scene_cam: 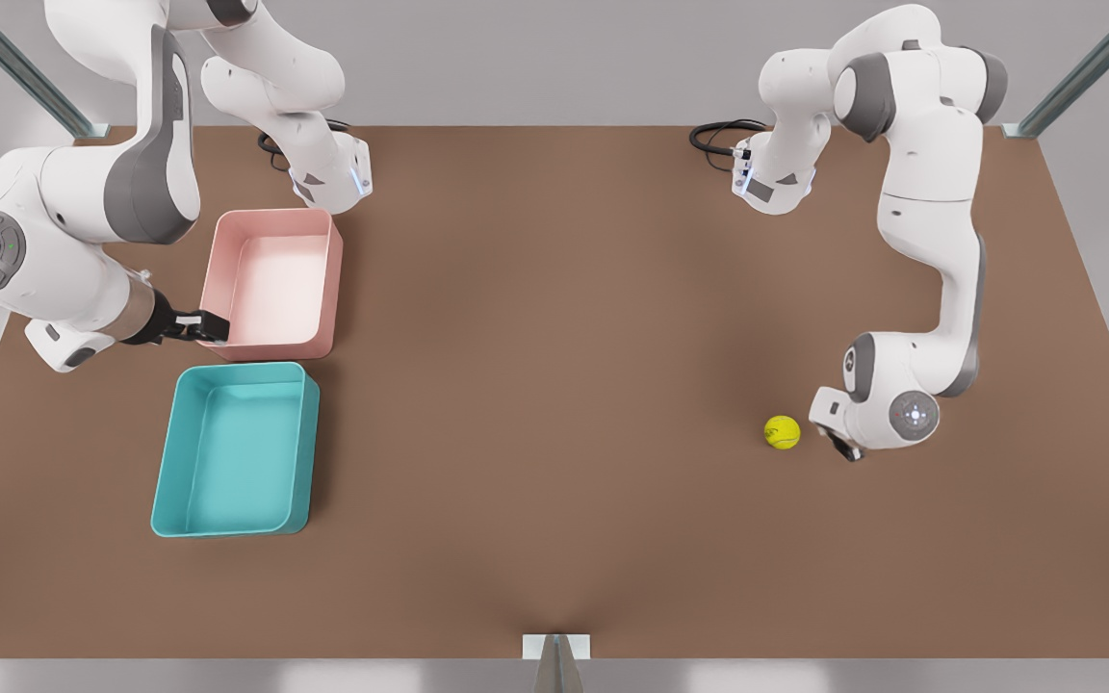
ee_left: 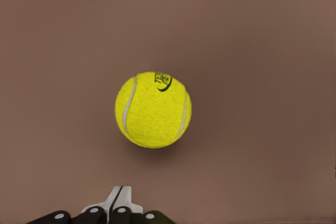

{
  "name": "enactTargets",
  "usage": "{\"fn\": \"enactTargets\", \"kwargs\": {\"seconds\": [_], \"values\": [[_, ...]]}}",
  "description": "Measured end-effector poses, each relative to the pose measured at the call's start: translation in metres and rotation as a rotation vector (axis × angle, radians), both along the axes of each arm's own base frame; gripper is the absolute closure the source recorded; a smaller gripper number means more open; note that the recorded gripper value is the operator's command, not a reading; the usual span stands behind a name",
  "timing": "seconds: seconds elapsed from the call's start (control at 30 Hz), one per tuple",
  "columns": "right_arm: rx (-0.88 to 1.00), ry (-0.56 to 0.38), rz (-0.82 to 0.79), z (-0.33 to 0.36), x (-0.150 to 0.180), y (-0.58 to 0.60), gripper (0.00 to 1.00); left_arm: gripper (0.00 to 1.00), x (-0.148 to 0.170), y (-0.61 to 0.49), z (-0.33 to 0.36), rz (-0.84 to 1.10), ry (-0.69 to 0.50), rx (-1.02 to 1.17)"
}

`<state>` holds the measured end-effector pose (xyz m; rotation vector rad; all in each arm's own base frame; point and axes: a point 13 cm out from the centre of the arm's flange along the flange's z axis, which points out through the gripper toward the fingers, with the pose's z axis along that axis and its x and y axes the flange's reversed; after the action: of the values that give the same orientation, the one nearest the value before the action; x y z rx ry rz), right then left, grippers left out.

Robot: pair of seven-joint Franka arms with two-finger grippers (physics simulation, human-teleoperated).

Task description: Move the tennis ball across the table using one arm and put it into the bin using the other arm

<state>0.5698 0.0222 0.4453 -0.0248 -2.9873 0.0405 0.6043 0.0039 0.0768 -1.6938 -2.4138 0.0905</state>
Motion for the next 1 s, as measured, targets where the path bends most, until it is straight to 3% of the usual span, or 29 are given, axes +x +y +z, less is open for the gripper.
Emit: {"fn": "enactTargets", "kwargs": {"seconds": [0.2,0.53,0.7,0.83,1.0], "values": [[0.0,0.001,-0.002,-0.001,0.0,0.0,0.0,0.79,-0.013,0.006,-0.008,-0.108,0.036,0.032],[0.008,0.007,-0.005,-0.003,-0.001,0.002,0.0,0.79,-0.008,-0.016,-0.018,-0.193,0.018,0.022],[0.011,0.008,-0.005,-0.003,-0.001,0.003,0.0,0.79,-0.022,-0.185,-0.007,-0.245,-0.02,-0.103],[0.011,0.009,-0.009,-0.003,-0.001,0.001,0.0,0.79,-0.054,-0.314,0.042,-0.005,0.004,-0.341],[0.011,0.011,-0.012,-0.003,-0.002,-0.001,0.0,0.79,-0.033,-0.251,0.097,0.228,0.013,-0.308]]}}
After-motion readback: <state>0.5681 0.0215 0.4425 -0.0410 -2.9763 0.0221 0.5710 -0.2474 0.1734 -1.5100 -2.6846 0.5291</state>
